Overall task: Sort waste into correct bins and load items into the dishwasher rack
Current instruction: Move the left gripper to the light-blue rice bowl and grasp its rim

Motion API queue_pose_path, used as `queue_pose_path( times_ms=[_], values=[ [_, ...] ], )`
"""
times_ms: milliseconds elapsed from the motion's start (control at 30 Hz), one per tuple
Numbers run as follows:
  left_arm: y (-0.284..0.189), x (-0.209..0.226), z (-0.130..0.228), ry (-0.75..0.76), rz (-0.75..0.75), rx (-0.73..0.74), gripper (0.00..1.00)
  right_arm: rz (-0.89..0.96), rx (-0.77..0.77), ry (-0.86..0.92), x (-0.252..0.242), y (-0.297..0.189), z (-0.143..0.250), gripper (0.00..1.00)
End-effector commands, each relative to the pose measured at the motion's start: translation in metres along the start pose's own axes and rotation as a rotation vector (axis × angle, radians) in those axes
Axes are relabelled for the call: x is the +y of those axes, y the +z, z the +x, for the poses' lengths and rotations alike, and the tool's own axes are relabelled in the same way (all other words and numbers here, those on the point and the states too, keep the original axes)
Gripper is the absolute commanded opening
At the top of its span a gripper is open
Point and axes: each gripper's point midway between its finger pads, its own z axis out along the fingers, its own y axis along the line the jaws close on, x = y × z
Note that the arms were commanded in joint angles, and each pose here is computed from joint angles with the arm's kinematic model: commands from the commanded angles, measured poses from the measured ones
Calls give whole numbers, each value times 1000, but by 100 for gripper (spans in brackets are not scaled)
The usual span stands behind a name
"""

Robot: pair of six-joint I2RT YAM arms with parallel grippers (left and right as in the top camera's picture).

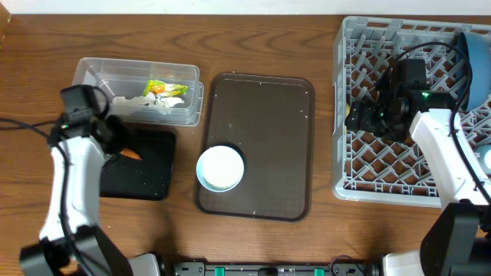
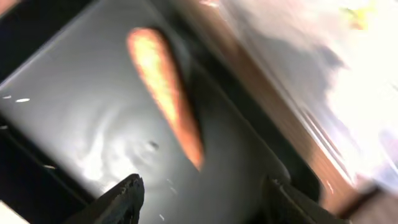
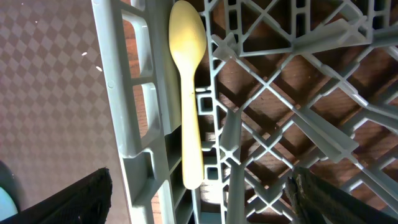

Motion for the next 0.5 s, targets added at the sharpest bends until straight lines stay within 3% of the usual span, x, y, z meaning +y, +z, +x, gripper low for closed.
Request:
queue_pose_path(
  times_ms=[0, 467],
  values=[
    [-11, -29, 17, 199, 39, 5, 63, 1, -1, -19, 2, 0, 1, 90],
    [-36, -146, 153, 751, 213, 81, 63, 0, -4, -20, 3, 0, 0, 91]
  ],
)
